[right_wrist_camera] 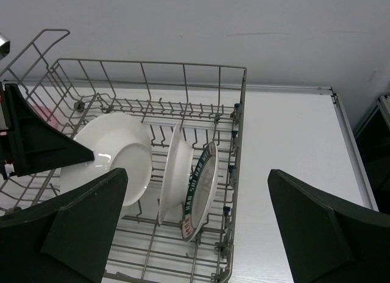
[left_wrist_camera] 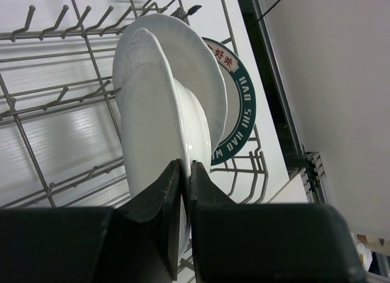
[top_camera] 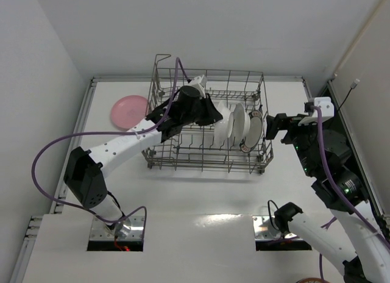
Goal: Load the plates into the dish rack
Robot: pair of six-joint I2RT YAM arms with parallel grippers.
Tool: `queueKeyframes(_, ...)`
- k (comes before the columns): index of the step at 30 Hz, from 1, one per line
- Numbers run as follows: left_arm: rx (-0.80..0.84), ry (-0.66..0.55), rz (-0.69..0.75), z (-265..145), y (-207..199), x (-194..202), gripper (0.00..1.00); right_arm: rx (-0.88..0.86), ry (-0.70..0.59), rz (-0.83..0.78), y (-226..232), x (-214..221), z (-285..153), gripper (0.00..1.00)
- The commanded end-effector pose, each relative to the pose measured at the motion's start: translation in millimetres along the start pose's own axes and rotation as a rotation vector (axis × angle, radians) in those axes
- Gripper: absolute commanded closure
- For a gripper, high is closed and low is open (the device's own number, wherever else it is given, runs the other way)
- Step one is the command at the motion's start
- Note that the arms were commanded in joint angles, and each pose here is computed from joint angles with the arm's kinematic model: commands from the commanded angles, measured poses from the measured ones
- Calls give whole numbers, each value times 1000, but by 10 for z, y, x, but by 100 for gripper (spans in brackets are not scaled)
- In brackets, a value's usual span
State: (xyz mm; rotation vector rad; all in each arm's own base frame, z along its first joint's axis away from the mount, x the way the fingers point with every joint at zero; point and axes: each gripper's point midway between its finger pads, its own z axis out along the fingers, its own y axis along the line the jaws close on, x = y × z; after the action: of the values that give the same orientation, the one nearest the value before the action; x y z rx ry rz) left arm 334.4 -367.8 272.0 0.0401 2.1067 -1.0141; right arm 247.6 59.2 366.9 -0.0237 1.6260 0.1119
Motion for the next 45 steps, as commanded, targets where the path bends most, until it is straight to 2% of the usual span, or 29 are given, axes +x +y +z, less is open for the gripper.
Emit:
queueKeyframes(1,157,-167,-38,-96,-535,-423,100,20,-41,-6,-58,-143,-33,1)
queueKeyframes(9,168,-203,-45,-120,-707,-493,100,22,-25,-23,-59,-64,-11,1)
queueKeyframes(24,257,-338,-57,-583,-1250,-762,100,23,-8,-30,-49,-4,22,1)
queueKeyframes(34,213,-335,-59,-496,-1156,-694,100,13,-16,-36,-34,-25,26,1)
queueKeyframes(45,117,-325,-58,-340,-876,-553,100,14,1,-43,-29,17,45,1)
